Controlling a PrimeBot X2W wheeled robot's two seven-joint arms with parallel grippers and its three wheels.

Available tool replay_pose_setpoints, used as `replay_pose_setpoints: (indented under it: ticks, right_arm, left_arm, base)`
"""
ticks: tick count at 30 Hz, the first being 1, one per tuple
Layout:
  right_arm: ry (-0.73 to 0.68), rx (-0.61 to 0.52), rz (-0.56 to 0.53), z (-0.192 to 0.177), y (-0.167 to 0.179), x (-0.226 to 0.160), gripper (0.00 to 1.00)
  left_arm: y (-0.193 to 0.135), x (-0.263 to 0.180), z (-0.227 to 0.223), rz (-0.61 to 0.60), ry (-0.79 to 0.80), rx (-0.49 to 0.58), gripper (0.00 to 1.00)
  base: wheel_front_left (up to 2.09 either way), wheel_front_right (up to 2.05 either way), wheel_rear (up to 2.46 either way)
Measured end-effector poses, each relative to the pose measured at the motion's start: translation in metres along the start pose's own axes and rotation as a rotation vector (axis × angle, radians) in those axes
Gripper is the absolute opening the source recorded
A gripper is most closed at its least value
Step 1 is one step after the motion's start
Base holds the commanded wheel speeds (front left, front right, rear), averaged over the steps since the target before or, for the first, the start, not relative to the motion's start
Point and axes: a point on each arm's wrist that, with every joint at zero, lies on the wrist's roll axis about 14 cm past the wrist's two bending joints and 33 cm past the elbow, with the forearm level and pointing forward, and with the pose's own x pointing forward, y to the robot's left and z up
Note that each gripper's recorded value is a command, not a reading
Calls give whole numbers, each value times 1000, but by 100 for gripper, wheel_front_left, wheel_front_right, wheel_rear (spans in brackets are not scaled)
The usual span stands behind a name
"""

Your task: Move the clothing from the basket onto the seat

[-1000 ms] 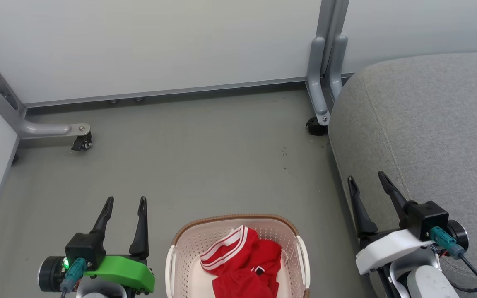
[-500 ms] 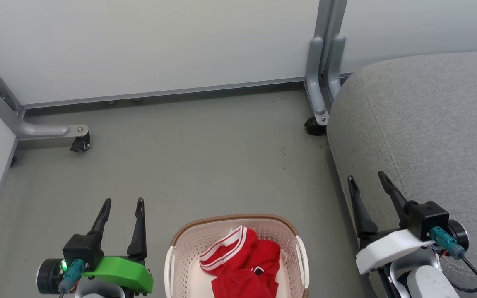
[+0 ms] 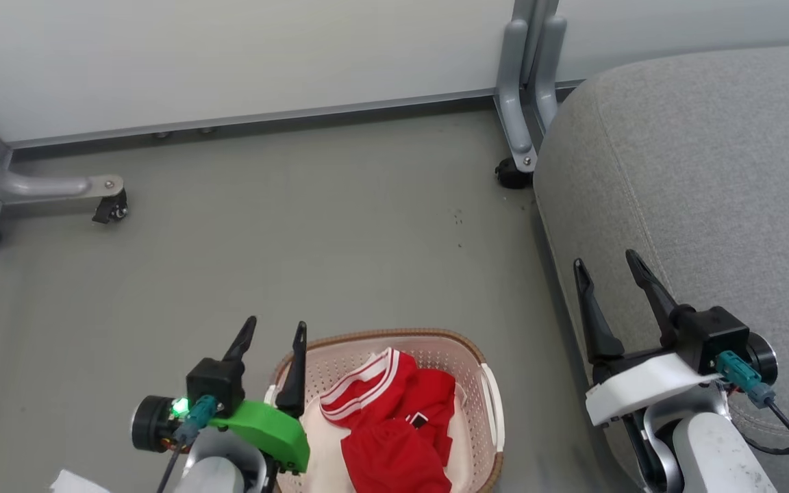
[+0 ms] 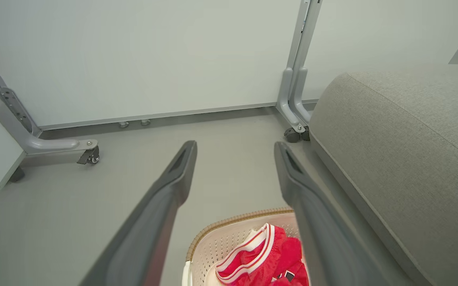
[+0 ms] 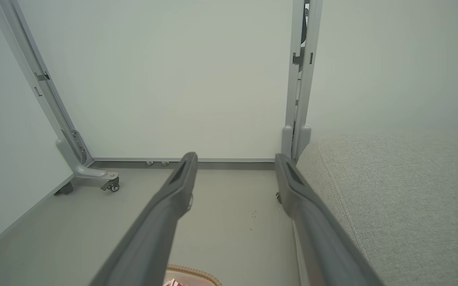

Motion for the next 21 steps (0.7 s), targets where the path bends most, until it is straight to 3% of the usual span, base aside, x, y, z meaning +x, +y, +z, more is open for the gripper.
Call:
replay_pose_setpoints:
  ticks: [10,21]
  right_arm:
    - [-12,-10,4,-6,-6,32,100]
    - [24,-11,-22,-38,-24,60,100]
  left_arm:
    - [-55,30,-73,-197,244,11,100]
    - [-83,31,-173,-367,596,87,100]
  base:
    - [0,0,0]
    - [0,0,0]
